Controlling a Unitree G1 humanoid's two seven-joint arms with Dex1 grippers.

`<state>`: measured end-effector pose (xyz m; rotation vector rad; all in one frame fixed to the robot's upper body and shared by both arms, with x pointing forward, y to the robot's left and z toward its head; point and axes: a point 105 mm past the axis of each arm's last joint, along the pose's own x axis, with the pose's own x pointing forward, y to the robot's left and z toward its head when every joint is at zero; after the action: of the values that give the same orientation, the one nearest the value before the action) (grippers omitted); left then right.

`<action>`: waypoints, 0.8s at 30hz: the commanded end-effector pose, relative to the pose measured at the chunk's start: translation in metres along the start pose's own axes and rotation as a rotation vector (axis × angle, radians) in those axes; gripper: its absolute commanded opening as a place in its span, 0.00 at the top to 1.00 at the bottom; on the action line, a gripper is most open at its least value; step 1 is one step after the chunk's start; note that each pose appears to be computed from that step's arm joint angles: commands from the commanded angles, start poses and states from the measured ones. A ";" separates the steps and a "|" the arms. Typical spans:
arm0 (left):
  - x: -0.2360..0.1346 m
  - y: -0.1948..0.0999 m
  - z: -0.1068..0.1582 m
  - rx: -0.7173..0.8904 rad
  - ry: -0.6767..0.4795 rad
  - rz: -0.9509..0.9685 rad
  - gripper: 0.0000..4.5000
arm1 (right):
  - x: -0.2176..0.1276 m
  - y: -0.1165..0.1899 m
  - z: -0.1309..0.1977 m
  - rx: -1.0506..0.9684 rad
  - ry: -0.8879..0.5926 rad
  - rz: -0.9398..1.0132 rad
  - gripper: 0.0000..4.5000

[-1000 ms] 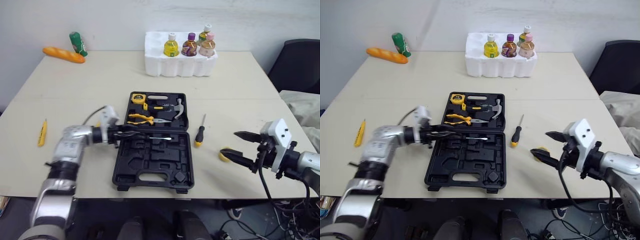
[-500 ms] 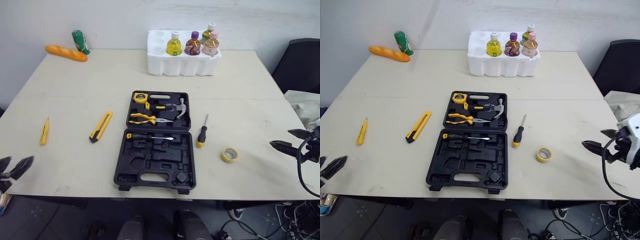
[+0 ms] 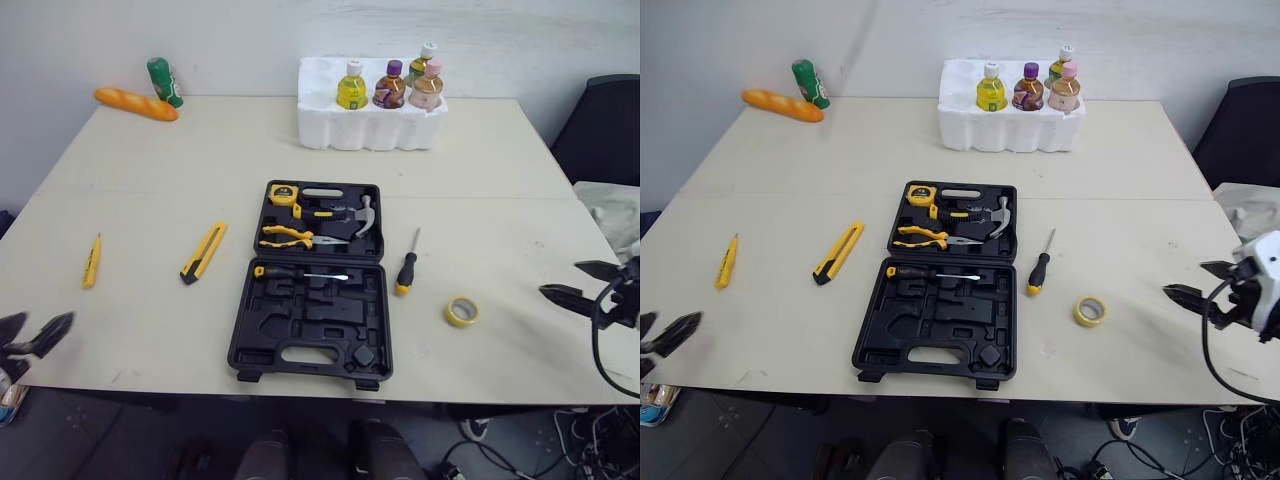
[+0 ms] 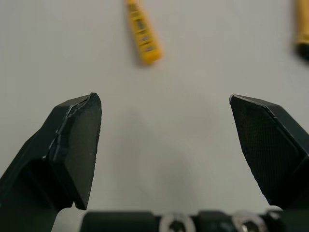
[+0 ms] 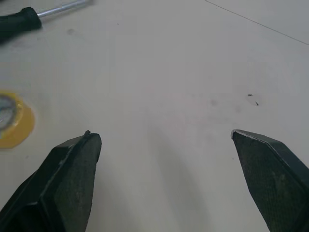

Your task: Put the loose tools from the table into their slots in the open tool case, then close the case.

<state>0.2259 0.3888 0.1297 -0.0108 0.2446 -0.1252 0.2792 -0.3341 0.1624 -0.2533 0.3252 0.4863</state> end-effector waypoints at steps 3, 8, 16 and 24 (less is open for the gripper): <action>0.025 -0.089 0.040 0.167 -0.021 -0.412 0.02 | 0.016 0.067 0.044 0.008 -0.128 0.108 0.00; 0.043 -0.157 0.073 0.232 -0.090 -0.706 0.02 | 0.048 0.106 0.059 0.163 -0.166 0.016 0.00; 0.051 -0.245 0.110 0.357 -0.192 -1.094 0.02 | 0.087 0.132 0.055 0.270 -0.080 -0.147 0.00; 0.060 -0.275 0.121 0.426 -0.222 -1.224 0.02 | 0.120 0.149 0.044 0.263 -0.028 -0.136 0.00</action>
<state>0.2790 0.1078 0.2351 0.2314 -0.0190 -1.3809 0.3146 -0.1437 0.1289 0.0063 0.3813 0.3161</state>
